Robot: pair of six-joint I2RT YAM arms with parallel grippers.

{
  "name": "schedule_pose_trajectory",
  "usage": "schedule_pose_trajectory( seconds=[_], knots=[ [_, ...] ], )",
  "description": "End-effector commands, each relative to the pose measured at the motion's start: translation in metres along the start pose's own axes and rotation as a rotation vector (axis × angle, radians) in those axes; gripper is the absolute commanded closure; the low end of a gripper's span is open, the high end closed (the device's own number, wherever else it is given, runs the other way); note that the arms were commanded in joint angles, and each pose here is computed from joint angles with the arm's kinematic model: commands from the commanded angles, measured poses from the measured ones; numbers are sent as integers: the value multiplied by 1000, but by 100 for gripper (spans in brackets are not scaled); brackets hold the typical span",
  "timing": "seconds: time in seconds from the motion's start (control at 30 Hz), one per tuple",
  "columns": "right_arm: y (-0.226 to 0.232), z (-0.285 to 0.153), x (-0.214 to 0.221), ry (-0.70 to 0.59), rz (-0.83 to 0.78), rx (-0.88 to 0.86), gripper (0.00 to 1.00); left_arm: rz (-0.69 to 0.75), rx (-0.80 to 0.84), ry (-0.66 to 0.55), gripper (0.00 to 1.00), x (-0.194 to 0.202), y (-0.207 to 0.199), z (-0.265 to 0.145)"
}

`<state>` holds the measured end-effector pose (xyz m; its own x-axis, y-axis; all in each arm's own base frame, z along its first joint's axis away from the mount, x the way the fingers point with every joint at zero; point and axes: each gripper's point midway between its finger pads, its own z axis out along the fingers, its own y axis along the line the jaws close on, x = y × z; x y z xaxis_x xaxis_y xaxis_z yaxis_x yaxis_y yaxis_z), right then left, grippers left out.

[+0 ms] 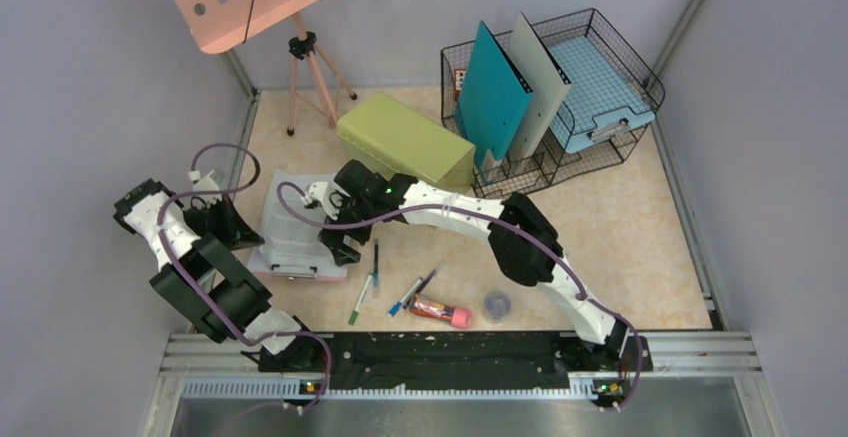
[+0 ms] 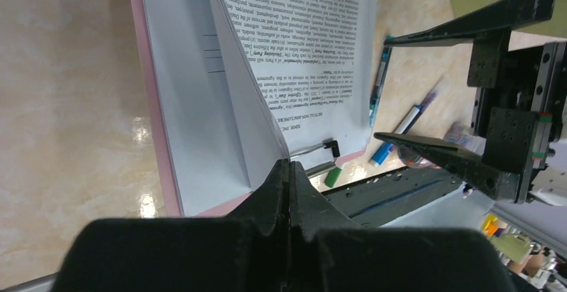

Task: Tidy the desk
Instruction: Pick up the folder from the corner of the board.

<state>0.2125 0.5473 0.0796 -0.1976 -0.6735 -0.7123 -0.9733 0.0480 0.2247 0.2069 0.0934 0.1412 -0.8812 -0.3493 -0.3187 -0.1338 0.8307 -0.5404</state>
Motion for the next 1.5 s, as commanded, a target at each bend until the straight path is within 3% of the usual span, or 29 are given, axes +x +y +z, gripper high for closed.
schedule_pose_trajectory(
  seconds=[0.0, 0.37, 0.73, 0.97, 1.0, 1.17, 1.23, 1.47],
  knots=[
    [20, -47, -63, -148, -154, 48, 11, -45, 62, -74, 100, -15, -25, -14],
    [42, -81, -66, -184, -255, 95, 11, -93, 71, -116, 100, -27, -39, -26],
    [44, -74, -47, -163, -343, 193, 13, -128, 77, -107, 100, -33, -37, -27],
    [37, -57, -30, -138, -322, 204, 13, -104, -13, -87, 100, -29, -12, -19],
    [37, -52, -26, -128, -321, 203, 13, -102, -37, -76, 97, -28, -5, -17],
    [33, -37, -20, -99, -324, 214, 12, -63, -209, -34, 53, -18, 41, -6],
    [29, -32, -18, -85, -321, 219, 12, -46, -258, -14, 42, -11, 55, 0],
    [26, -21, -11, -54, -305, 206, 12, -17, -328, 85, 36, 19, 93, 27]
  ],
)
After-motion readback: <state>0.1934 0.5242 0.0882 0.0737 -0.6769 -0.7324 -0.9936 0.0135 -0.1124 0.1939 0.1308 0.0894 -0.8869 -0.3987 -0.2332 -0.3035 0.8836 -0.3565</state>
